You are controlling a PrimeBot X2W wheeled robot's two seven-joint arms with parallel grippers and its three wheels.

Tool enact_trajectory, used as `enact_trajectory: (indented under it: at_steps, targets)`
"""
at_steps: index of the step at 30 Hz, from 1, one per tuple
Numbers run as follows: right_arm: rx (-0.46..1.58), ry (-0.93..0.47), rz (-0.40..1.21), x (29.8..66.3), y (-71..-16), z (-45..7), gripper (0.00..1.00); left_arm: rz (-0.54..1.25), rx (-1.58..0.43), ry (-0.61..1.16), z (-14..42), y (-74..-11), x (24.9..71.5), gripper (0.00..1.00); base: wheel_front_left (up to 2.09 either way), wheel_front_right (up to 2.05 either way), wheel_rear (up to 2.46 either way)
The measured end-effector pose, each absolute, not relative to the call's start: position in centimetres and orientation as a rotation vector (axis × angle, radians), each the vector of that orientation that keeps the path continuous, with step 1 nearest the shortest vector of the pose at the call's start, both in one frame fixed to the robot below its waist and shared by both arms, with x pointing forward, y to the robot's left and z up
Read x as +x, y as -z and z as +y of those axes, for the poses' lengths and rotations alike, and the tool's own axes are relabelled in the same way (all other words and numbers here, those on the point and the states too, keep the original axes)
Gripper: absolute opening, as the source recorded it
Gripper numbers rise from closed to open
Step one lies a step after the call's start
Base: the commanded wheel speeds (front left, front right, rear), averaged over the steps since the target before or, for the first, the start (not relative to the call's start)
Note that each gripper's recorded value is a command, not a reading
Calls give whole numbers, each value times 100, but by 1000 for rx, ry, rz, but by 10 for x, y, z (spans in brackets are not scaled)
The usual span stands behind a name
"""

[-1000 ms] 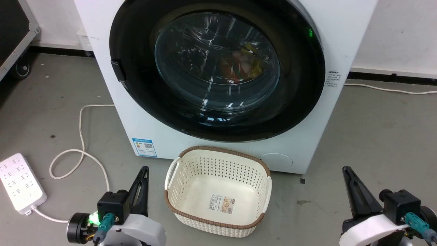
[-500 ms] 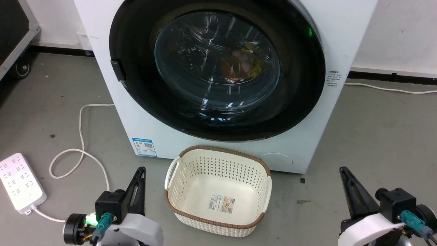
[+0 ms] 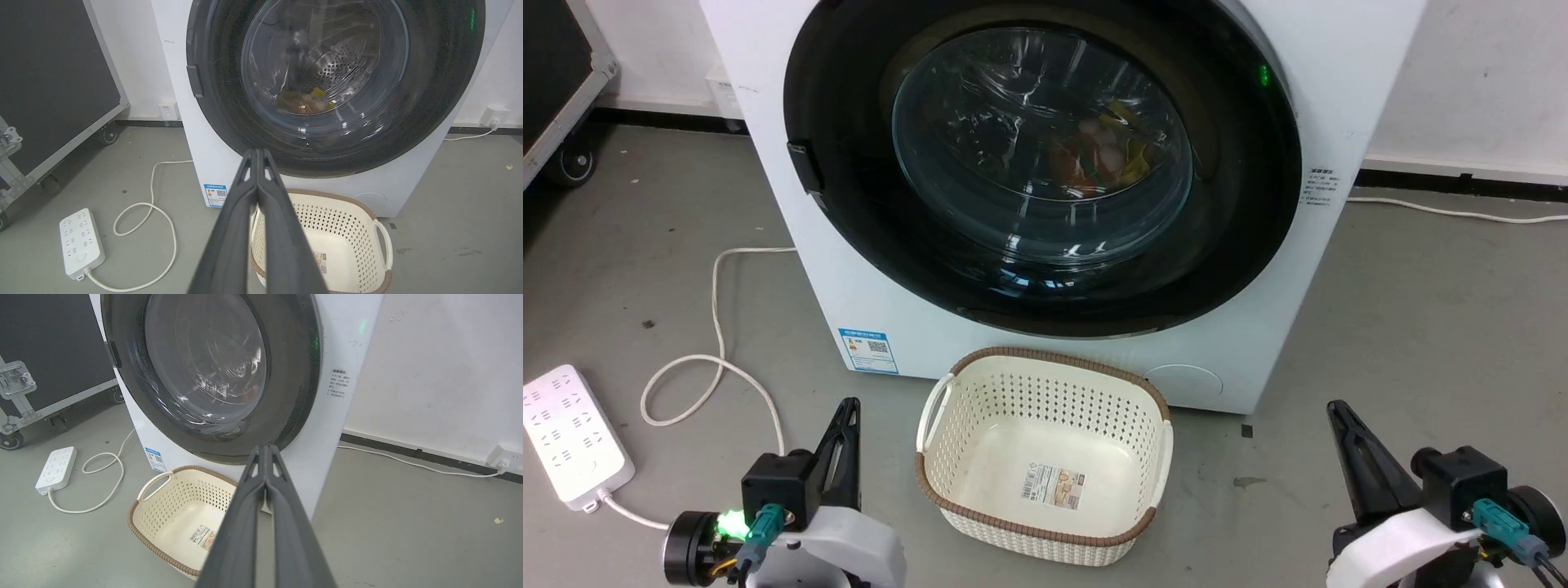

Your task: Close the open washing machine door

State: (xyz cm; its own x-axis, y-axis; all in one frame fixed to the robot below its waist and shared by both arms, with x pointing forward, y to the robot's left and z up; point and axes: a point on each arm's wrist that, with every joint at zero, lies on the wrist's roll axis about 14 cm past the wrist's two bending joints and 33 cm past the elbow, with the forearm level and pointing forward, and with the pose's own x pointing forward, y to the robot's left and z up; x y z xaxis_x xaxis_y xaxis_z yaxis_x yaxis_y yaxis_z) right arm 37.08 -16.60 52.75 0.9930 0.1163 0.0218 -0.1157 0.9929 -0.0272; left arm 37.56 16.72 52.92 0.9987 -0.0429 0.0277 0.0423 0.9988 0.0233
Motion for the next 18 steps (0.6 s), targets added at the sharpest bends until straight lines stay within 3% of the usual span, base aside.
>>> enact_trajectory:
  at_steps: [18]
  targets:
    - [-47,-129,7,371,-525,-161,0,-11,42,10,175,-531,376,0,0,0,0]
